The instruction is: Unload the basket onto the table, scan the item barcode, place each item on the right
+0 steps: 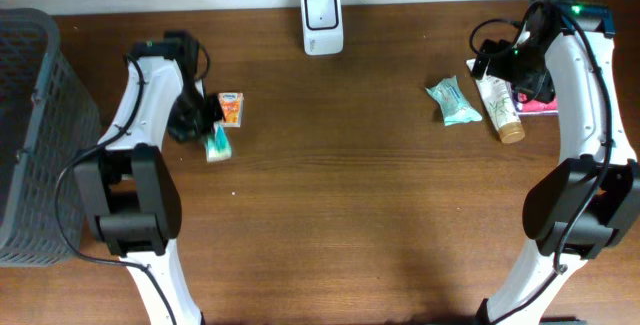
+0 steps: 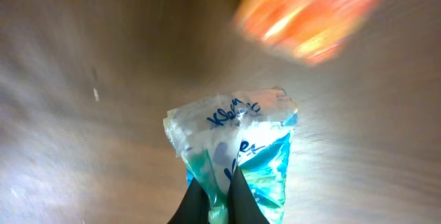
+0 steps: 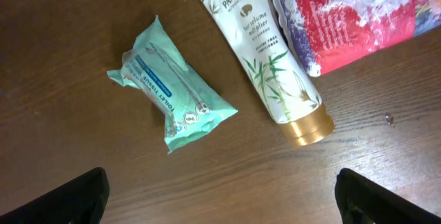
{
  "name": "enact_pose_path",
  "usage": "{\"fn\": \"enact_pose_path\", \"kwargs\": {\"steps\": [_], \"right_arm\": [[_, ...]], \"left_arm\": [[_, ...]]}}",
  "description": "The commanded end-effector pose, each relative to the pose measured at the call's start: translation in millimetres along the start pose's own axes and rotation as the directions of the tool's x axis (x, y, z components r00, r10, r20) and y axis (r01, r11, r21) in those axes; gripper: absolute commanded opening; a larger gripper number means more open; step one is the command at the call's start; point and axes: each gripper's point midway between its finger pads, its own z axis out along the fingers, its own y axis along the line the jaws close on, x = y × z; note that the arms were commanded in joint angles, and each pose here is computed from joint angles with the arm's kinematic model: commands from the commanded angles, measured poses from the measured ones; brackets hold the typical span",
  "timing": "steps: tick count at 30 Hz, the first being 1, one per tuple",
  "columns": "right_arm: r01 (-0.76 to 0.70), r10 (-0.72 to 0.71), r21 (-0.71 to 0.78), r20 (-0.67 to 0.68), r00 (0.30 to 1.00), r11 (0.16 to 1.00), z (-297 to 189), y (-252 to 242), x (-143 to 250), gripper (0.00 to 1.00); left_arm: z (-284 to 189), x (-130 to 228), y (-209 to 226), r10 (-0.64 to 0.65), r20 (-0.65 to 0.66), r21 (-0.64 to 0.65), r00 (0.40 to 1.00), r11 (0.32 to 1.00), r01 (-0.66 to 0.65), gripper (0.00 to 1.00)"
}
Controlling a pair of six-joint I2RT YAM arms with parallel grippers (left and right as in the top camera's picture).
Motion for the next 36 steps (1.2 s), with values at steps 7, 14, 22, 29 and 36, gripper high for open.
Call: {"fn": "enact_pose_path", "kwargs": {"steps": [7,14,22,29,36], "right_arm": [[-0.009,0.009,0.013,0.017,1.000,1.000,-6,-3,-2,0.99],[-0.009,0.009,0.013,0.017,1.000,1.000,-6,-3,-2,0.99],[-0.009,0.009,0.013,0.017,1.000,1.000,-6,-3,-2,0.99],[-0.009,0.009,0.013,0.017,1.000,1.000,-6,-3,-2,0.99],[-0.058,0.044,-0.205,-0.072,0.996,0.977,-10,35,13,0.99]], "left_arm": [[-37,6,-46,0.459,0.158,-0.669,0.874,0.701,-0.247,0.01],[59,35,-80,0.479,0.030,-0.712,0.877,0.627,-0.317,0.12],[15,105,-244,0.607,0.056,-0.081,0.793,0.794,-0.602,0.72],[-83,16,-163,0.384,0.189,-0.053,0.904,0.923,-0.381,0.79],[-66,-62,-6,0.064,0.139,-0.153,0.988,0.987,-0.043,0.99]]}}
